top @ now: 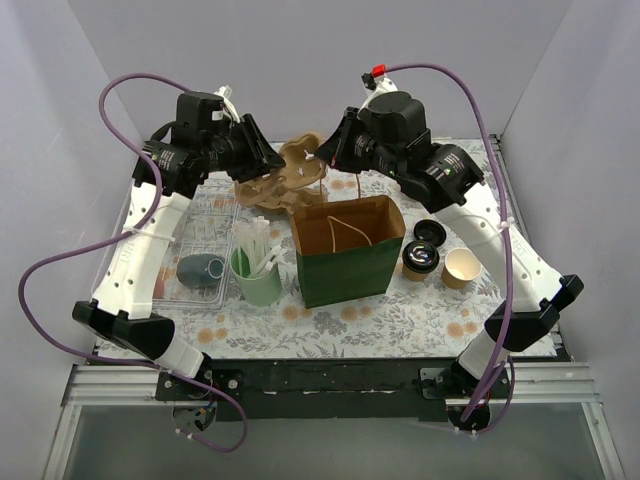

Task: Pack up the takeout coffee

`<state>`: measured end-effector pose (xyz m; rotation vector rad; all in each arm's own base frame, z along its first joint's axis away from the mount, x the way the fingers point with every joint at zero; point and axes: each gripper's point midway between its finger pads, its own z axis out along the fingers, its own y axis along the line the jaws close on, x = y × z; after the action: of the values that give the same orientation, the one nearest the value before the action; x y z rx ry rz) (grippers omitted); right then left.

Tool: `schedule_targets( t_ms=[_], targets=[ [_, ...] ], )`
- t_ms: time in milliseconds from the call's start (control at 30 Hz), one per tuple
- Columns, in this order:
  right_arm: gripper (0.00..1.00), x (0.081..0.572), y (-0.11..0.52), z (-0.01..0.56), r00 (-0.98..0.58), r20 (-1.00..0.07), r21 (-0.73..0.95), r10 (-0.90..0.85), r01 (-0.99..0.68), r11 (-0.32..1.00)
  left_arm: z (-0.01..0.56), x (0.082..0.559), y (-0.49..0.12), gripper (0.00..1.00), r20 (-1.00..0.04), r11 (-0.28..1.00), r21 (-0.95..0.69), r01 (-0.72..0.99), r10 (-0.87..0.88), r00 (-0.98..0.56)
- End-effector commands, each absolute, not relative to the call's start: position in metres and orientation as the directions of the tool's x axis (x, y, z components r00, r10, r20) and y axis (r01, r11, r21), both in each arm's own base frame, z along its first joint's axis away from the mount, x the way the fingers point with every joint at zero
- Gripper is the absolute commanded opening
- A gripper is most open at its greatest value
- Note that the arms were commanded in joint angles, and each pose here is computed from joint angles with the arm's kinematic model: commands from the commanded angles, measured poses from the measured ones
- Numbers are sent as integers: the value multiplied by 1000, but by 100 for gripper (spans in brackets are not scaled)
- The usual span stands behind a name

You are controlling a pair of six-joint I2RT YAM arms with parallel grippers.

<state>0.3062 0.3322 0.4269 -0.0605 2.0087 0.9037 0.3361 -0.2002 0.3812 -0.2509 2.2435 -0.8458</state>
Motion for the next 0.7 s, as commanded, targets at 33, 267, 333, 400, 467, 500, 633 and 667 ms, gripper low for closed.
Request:
schedule_targets(
  t_ms=[33,267,333,400,467,500,633,667],
  targets=[
    [1,302,323,467,-502,-782,595,371,-422,684,414,317,-197,23,-595,738,-663,126,-419,-686],
    [1,284,305,488,-511,-758,636,405,-443,632,486,301,-197,73,-653,657,-711,252,-482,-584],
    [1,275,295,491,-522,-744,654,417,-440,615,504,294,-199,77,-669,620,-719,315,-493,-556],
    [1,268,287,493,-536,-731,670,423,-442,597,518,286,-205,81,-678,578,-723,378,-492,-546],
    [1,256,277,495,-547,-722,679,423,-446,582,522,282,-204,84,-684,569,-722,395,-495,-536],
    [1,255,271,496,-547,-721,680,425,-442,584,522,281,-203,86,-686,572,-719,394,-496,-532],
    [1,235,245,489,-577,-713,682,399,-436,587,510,284,-198,89,-702,617,-695,369,-473,-532],
    [1,231,243,483,-592,-708,683,385,-437,585,504,286,-197,90,-708,632,-686,362,-461,-535]
  ],
)
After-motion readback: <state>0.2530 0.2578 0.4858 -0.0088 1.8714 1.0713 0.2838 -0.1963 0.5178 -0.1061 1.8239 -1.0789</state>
